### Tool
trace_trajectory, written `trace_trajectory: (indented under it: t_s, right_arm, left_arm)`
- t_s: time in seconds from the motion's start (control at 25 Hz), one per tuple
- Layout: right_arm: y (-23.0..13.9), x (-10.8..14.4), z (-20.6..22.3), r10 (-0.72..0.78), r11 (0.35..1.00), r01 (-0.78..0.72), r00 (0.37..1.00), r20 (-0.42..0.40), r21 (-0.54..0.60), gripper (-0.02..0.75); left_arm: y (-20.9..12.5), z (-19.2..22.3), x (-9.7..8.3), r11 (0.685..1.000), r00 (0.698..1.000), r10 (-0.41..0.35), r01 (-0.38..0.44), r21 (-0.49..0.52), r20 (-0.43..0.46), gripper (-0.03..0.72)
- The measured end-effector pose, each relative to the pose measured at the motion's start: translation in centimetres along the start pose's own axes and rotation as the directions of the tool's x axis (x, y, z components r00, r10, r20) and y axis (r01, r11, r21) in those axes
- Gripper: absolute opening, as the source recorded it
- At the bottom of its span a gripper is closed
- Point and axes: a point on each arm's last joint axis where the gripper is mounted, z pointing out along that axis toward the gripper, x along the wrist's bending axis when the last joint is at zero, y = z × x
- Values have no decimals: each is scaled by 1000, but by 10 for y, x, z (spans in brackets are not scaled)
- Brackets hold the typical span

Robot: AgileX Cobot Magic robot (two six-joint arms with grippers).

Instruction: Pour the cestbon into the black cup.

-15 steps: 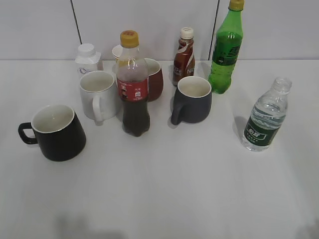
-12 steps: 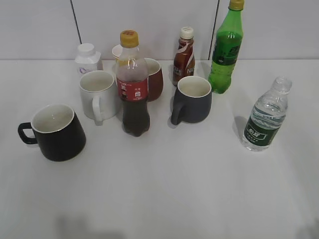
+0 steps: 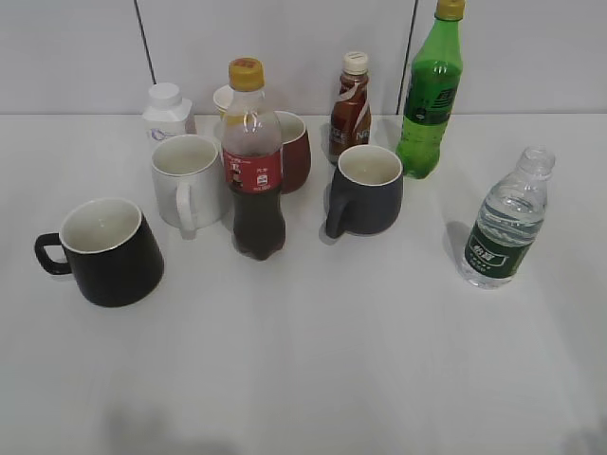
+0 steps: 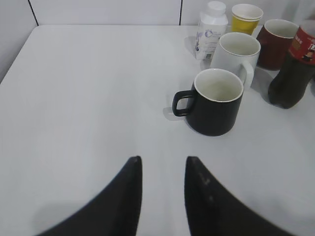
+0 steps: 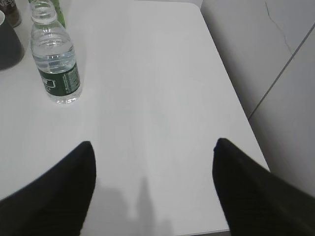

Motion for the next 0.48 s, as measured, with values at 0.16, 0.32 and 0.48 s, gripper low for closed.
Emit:
trace_trajectory:
  t_s: [0.16, 0.32, 0.48]
  right_arm:
    - [0, 0, 0, 0, 1000, 0, 1000, 0, 0, 570]
    - [0, 0, 0, 0, 1000, 0, 1000, 0, 0, 570]
    - [0, 0, 0, 0, 1000, 0, 1000, 0, 0, 570]
  left_arm:
    - [0, 0, 0, 1000, 1000, 0, 0, 0, 0, 238]
    - [0, 0, 0, 1000, 1000, 0, 0, 0, 0, 238]
    - [0, 0, 0, 1000, 1000, 0, 0, 0, 0, 238]
